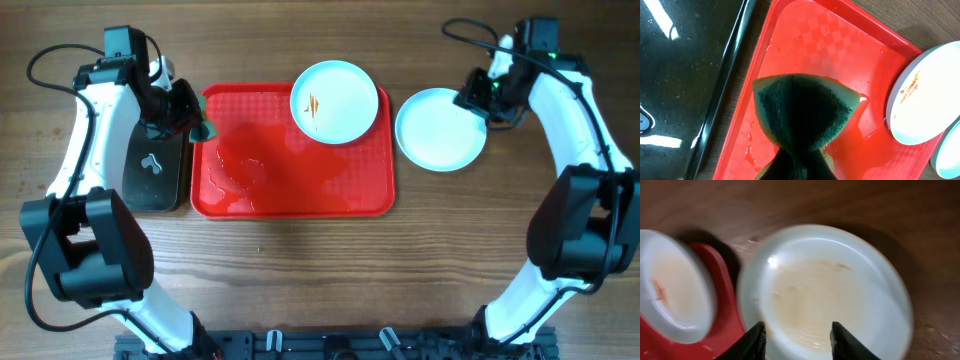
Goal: Clean dirty plates on tray and stack at the side
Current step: 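Move the right gripper to the last sauce plate and drag it left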
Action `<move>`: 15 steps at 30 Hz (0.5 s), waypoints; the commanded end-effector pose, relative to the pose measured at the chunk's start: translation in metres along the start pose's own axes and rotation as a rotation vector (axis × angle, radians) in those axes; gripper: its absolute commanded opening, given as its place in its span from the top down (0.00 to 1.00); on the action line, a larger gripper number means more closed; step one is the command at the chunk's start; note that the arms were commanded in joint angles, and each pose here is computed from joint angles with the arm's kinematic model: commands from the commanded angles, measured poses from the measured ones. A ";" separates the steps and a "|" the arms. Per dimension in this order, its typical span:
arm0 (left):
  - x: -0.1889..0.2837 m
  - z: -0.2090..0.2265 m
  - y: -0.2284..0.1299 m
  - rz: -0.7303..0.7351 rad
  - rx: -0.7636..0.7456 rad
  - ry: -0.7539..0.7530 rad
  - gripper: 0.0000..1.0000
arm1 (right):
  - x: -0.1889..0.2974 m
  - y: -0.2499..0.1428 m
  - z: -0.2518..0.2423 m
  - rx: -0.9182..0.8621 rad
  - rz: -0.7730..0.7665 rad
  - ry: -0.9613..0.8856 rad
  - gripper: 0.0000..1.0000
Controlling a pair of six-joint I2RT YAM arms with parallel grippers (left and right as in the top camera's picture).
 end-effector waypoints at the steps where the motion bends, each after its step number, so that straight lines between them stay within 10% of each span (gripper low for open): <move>1: 0.007 0.000 0.006 -0.025 -0.018 0.002 0.96 | 0.005 -0.024 0.078 0.114 -0.004 0.120 0.55; 15: 0.007 0.000 0.005 -0.025 -0.019 0.001 0.96 | -0.082 -0.070 0.117 0.168 -0.063 -0.081 0.52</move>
Point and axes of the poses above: each gripper's point midway between its finger pads, its own x axis back along the fingers, its own z axis along the line the jaws close on, y = z × x, the point moved 1 cm from there along x, back along the fingers, and after that the axes turned 13 degrees about -x, right-handed, at the moved point
